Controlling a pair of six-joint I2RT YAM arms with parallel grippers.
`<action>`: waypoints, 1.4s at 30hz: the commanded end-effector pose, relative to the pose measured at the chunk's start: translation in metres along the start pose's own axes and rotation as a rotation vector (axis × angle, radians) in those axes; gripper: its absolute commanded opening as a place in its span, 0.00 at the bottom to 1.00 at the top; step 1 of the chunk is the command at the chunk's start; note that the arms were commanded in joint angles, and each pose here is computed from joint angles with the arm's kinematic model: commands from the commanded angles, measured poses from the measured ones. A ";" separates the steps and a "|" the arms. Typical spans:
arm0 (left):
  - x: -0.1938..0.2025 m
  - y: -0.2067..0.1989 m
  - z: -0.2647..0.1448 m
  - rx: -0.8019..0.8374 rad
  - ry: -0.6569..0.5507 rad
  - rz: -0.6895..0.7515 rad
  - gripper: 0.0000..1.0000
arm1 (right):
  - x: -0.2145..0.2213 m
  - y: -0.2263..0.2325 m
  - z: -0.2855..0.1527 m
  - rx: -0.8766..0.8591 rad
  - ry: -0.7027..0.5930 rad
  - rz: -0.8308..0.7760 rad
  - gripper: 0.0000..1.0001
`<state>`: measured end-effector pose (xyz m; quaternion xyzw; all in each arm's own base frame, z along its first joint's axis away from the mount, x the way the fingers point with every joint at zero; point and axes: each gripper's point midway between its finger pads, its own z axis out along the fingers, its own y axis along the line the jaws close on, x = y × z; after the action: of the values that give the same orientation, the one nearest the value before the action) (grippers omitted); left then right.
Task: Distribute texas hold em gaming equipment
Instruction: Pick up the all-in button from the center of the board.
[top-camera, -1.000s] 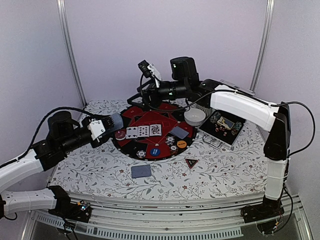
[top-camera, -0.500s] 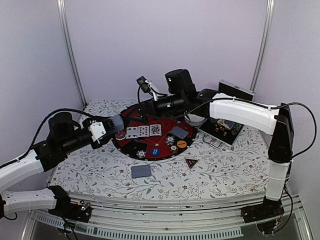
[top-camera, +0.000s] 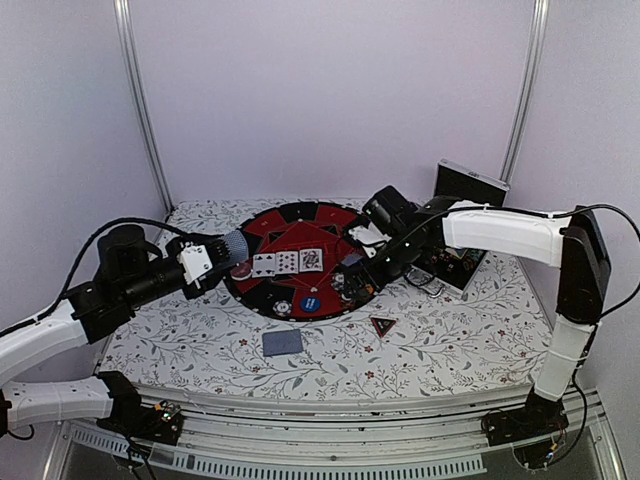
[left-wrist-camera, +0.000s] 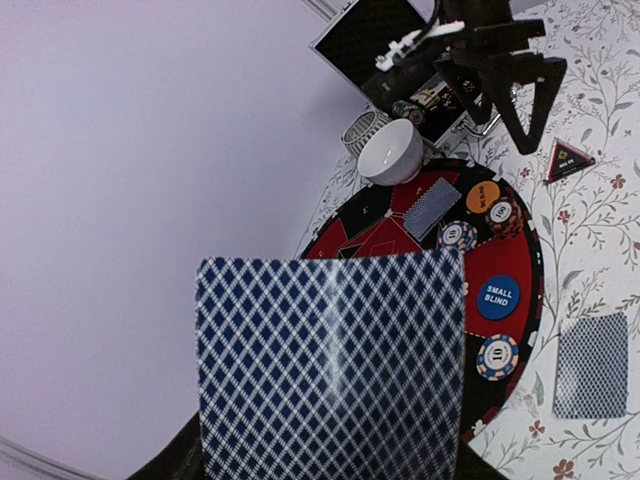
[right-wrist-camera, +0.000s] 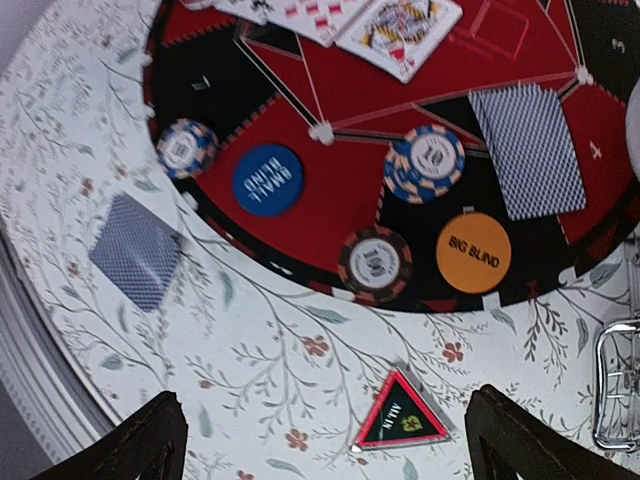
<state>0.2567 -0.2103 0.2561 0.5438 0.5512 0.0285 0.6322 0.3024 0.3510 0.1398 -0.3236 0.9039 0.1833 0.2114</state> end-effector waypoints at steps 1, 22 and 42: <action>-0.001 -0.001 0.001 -0.012 -0.012 0.001 0.53 | 0.055 -0.029 0.032 0.089 0.240 -0.211 0.99; 0.012 -0.009 0.009 0.013 0.034 -0.006 0.54 | 0.121 -0.041 0.072 -0.074 0.477 -0.354 0.99; 0.008 -0.006 0.005 0.005 0.016 -0.006 0.54 | 0.137 -0.061 0.068 0.071 0.583 -0.346 0.85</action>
<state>0.2625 -0.2103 0.2383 0.5484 0.5664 0.0339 0.6143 0.2726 0.2852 0.0164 -0.5077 0.8596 0.0545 0.0194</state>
